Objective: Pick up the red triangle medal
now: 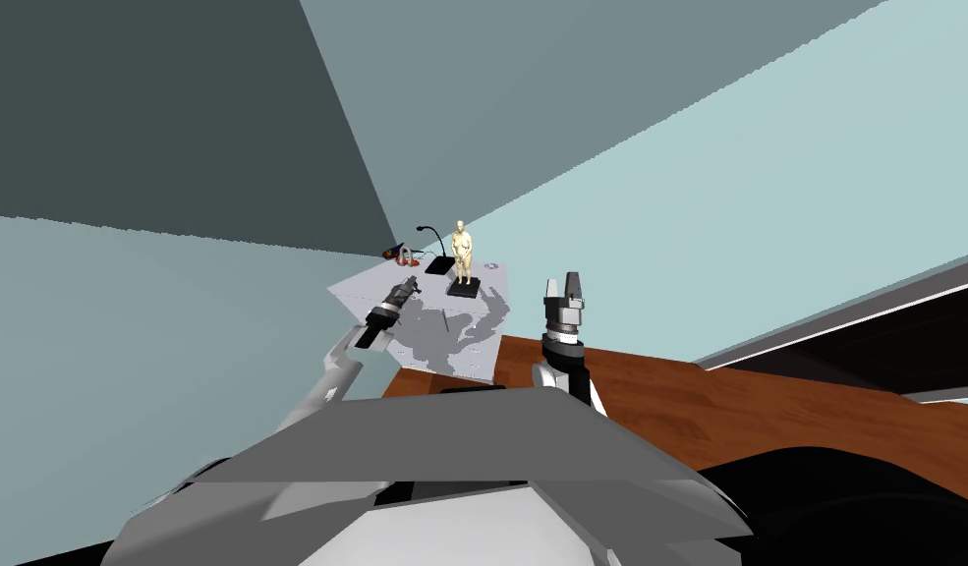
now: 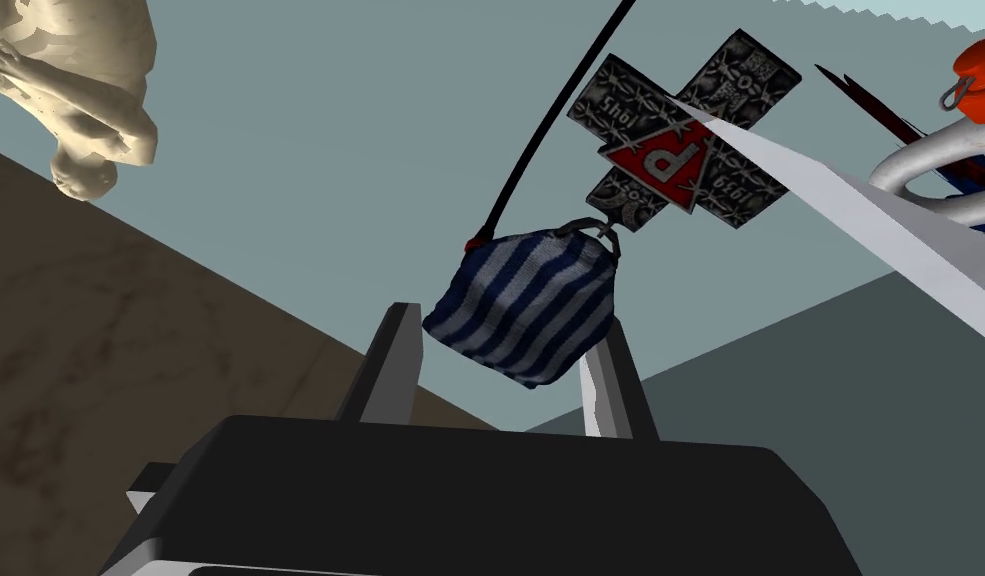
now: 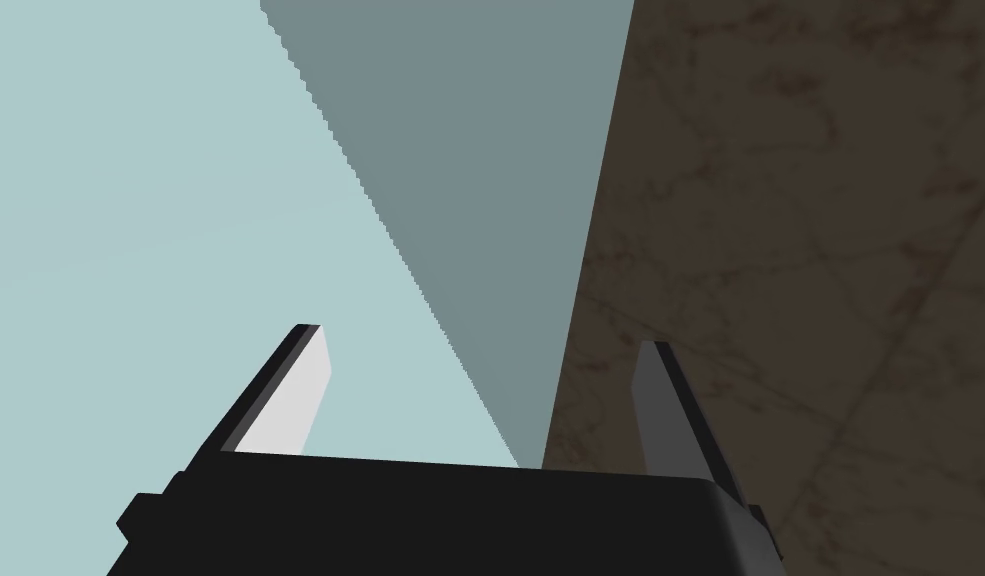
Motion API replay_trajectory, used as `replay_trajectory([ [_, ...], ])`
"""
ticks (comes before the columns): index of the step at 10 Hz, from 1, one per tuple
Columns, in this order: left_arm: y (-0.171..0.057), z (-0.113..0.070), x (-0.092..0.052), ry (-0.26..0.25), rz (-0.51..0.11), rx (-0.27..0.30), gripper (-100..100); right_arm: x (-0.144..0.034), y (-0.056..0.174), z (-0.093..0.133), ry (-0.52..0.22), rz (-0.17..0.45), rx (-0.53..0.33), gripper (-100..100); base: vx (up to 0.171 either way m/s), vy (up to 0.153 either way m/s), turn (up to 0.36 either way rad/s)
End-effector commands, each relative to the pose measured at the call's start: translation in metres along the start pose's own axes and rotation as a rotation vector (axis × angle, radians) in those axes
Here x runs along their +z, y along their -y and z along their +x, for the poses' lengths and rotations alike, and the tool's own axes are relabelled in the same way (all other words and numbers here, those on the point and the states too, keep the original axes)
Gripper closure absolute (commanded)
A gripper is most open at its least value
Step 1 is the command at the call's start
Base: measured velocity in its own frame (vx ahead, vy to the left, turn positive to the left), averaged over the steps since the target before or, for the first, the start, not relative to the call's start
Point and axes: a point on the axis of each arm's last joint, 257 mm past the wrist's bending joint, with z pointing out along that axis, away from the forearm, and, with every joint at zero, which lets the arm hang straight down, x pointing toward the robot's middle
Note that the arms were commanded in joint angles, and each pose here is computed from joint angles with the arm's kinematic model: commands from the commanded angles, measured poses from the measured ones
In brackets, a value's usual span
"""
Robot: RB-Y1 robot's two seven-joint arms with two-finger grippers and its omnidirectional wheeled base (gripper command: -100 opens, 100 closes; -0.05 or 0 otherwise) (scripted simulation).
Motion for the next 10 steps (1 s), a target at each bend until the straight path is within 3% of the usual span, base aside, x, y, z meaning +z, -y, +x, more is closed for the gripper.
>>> replay_trajectory([
  [1, 0.001, -0.001, -0.012, 0.001, -0.014, 0.005, 100, 0.0, 0.0, 0.0, 0.0, 0.0, 0.0, 0, 0.025, 0.035, -0.066],
  [2, 0.011, -0.008, -0.008, 0.015, 0.008, 0.009, 100, 0.0, 0.0, 0.0, 0.0, 0.0, 0.0, 0, 0.009, 0.022, 0.008],
  [3, 0.002, -0.006, -0.02, 0.01, -0.036, 0.015, 100, 0.0, 0.0, 0.0, 0.0, 0.0, 0.0, 0, 0.024, 0.041, -0.089],
  [5, 0.016, -0.015, -0.022, 0.026, -0.01, 0.022, 100, 0.0, 0.0, 0.0, 0.0, 0.0, 0.0, 0, 0.02, 0.032, -0.028],
  [6, 0.007, -0.014, -0.037, 0.02, -0.057, 0.03, 100, 0.0, 0.0, 0.0, 0.0, 0.0, 0.0, 0, 0.031, 0.031, -0.109],
  [9, 0.019, -0.021, -0.036, 0.032, -0.036, 0.035, 100, 0.0, 0.0, 0.0, 0.0, 0.0, 0.0, 0, 0.013, 0.02, -0.014],
  [10, 0.02, -0.022, -0.036, 0.034, -0.035, 0.035, 0, 0.0, 0.0, 0.0, 0.0, 0.0, 0.0, 0, 0.0, 0.0, 0.0],
])
